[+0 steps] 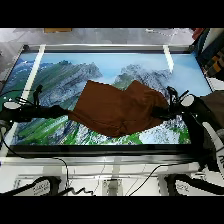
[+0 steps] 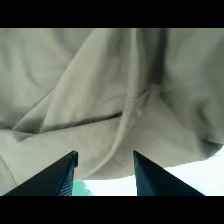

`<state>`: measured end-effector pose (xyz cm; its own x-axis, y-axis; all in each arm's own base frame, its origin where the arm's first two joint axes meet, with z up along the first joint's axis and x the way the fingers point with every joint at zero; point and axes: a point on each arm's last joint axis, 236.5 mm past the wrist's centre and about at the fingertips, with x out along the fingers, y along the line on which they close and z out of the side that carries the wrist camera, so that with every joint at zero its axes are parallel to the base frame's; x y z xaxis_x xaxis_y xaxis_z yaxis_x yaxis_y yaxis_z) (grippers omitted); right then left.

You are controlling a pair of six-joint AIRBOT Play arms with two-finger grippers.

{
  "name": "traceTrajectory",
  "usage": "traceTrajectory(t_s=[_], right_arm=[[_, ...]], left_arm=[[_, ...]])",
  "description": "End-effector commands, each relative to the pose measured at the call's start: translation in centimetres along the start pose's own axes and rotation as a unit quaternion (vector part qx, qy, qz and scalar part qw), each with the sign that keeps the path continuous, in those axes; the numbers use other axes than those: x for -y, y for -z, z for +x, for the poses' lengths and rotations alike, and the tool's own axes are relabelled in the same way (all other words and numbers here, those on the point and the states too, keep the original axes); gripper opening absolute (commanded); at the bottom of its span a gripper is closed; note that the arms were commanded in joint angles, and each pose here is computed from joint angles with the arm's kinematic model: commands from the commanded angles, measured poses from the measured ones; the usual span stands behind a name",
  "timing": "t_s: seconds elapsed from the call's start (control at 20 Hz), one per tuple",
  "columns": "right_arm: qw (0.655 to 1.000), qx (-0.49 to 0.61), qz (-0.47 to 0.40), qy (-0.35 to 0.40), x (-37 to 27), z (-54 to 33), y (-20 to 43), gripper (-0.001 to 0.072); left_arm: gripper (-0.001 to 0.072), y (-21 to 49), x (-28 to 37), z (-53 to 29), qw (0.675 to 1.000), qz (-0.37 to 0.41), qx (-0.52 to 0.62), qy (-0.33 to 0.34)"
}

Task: Fold the clothes and pants, and hang the long-sleeved shirts on hangers.

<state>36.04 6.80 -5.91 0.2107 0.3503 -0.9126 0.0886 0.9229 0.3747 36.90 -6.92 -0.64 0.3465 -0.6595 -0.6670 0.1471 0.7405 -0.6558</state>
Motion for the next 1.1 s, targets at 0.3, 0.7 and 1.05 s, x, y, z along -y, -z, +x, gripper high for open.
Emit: traceTrajectory(t_s=[0.3,0.7,1.05], right_arm=[[0.998,0.065,0.012,0.021,0.6,2.2,-3.8,0.0011],[0.992,0.076,-0.072,0.064,-0.9,-6.2,-5.6,0.001],[0.998,-0.035,-0.029,0.053,-0.9,-0.5,-0.9,0.0358]], left_arm=[[0.0009,0.2,-0.2,0.0,1.0,0.004,-0.005,-0.006],[0.0008,-3.4,2.6,-3.2,0.997,0.06,0.046,-0.015],[0.0009,-3.3,2.6,-3.3,0.997,0.062,0.047,-0.016]])
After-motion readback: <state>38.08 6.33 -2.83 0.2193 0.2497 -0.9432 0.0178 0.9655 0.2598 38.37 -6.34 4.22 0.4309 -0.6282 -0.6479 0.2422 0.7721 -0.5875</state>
